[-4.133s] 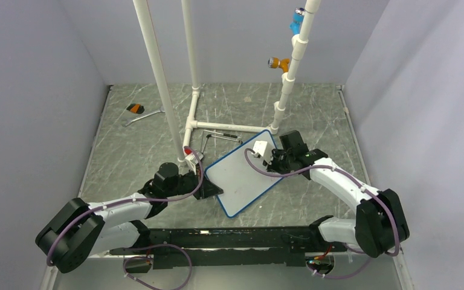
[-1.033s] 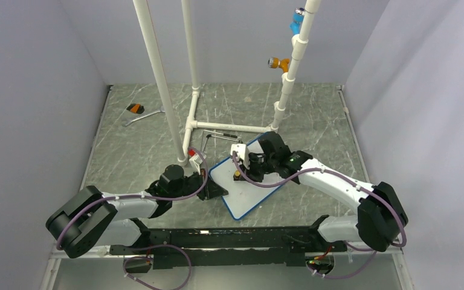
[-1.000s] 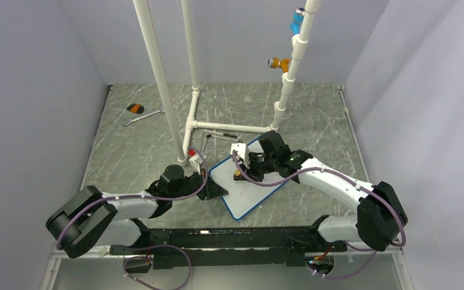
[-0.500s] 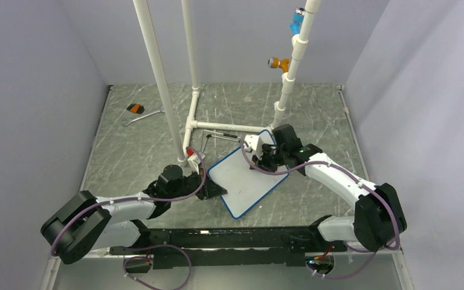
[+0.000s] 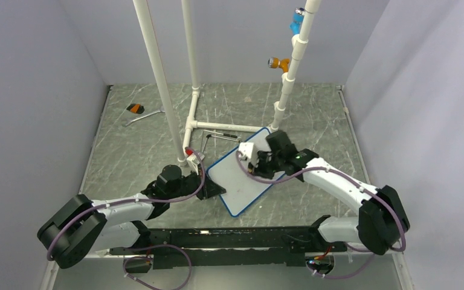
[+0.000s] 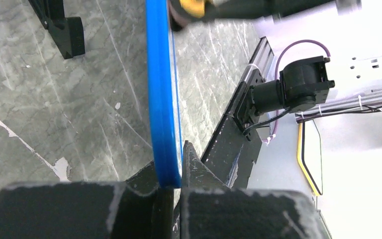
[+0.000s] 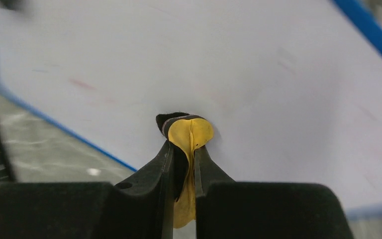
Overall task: Erase the whiteboard
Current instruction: Erase the whiteboard at the center of the board.
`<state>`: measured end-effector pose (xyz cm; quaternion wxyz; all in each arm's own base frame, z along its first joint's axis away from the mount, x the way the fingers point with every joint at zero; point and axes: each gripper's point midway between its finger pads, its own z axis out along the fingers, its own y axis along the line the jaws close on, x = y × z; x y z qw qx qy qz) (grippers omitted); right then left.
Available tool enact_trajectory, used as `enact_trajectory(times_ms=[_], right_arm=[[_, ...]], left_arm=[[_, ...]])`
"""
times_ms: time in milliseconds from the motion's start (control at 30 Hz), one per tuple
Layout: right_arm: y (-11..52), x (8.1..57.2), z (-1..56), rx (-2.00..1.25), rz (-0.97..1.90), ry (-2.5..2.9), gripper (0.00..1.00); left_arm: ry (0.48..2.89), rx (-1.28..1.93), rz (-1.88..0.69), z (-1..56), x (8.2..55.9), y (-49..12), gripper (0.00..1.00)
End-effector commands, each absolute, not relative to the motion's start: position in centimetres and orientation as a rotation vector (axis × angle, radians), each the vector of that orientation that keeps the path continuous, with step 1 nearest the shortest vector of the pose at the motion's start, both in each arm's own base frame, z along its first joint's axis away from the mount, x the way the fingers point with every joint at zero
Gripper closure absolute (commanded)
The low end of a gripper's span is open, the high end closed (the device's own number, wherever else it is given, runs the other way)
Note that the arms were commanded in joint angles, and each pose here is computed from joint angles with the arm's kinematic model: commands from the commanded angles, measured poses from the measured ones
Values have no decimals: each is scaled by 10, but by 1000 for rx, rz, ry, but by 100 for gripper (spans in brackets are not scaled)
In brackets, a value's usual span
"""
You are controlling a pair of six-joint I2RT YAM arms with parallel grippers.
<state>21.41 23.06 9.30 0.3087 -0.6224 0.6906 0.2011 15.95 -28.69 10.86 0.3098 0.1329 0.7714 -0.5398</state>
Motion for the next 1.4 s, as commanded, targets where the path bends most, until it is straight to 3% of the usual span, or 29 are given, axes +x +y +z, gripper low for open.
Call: enact_trajectory(times_ms=[0,100,233,367,700,800,933,1067,1367], right_arm=[[182,285,111,-1336,202,1879,100],[189,264,96,-1454,317,1897,100],[229,197,85,-1766,588,1744,100],[245,159,76,-1966,653,1595,100],[186,263,99,-1490,300,1842,100],[177,256,96,-1521,326,1844,100],[202,193,88,-1765,642,1660,100],[211,166,74,-1935,639,1527,100],[173,244,83,-1634,284,1748,100]], left_arm=[[1868,517,-1552,150,142,-299,100],[1864,522,-1554,149,140,-298,100],[1858,518,-1554,150,140,-297,100],[1852,515,-1553,150,139,-296,100],[1845,535,-1553,151,136,-294,100],[1846,543,-1552,151,135,-293,100],[1849,553,-1546,150,134,-293,100],[1848,555,-1542,150,134,-292,100],[1847,579,-1526,151,131,-289,100]])
